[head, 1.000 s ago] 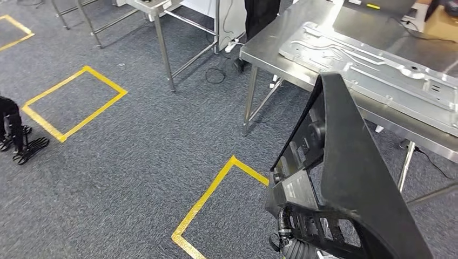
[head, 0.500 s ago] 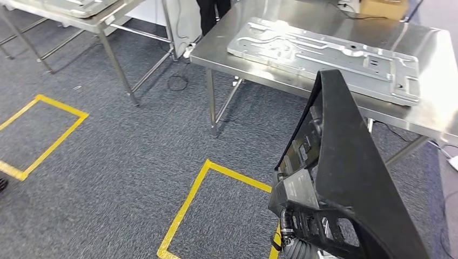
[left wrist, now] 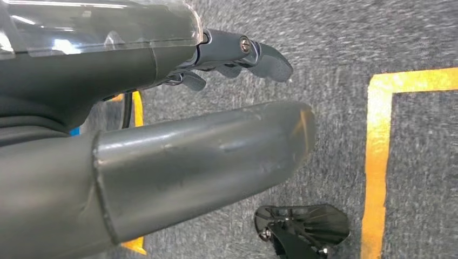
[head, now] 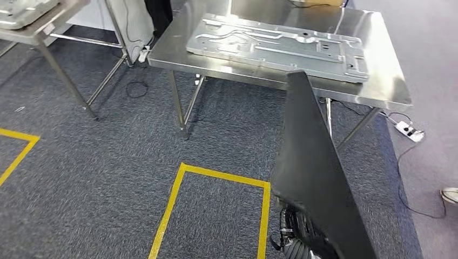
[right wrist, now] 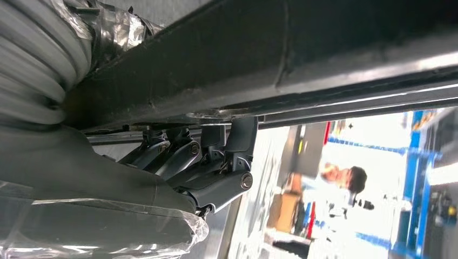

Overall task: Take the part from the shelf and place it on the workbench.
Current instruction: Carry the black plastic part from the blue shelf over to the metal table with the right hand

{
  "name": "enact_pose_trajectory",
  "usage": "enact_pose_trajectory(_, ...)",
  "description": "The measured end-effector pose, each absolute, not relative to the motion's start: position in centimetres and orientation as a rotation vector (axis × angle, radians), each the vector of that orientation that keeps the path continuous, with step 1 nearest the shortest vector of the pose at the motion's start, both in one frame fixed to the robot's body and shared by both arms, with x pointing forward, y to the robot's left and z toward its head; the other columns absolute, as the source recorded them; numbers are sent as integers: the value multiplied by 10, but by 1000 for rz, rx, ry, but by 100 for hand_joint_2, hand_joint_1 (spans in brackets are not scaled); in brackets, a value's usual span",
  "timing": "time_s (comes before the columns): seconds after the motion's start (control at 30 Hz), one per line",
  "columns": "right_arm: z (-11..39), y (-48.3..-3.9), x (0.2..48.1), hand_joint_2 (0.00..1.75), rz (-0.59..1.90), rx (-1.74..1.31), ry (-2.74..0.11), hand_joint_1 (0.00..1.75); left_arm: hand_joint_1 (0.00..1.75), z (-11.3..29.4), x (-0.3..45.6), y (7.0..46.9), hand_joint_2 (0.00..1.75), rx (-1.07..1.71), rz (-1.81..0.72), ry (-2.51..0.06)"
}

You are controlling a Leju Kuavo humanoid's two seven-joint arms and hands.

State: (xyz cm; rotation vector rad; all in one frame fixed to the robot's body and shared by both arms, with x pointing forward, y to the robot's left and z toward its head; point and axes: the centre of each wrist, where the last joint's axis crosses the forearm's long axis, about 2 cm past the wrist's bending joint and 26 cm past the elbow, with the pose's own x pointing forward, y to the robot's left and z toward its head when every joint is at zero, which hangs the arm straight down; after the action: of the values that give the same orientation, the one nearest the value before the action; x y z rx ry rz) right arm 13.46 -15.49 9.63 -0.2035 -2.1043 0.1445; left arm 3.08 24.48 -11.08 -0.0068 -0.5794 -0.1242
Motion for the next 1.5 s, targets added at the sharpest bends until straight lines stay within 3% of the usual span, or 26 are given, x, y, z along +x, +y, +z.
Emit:
enact_pose_trajectory(0.27,97,-155,135,175,150,-236,-2100,175,0,-111,33,246,0,-8,-130,-576)
enact_pose_trajectory(0.73,94,-153,140,175,188,-249,-2079,175,0,-113,29,288,0,62,-50,-492)
enact_pose_trajectory(0.97,98,-160,154,175,407,-535,-2067,175,0,-113,31,292,0,91,-18,-453)
enact_pose_trajectory(1.27,103,-189,193,175,453,-846,-1923,175,0,-112,39,295,0,90,-22,-452)
enact_pose_trajectory(1.5,101,-196,205,175,458,-900,-1876,175,0,-112,37,299,0,94,-27,-441)
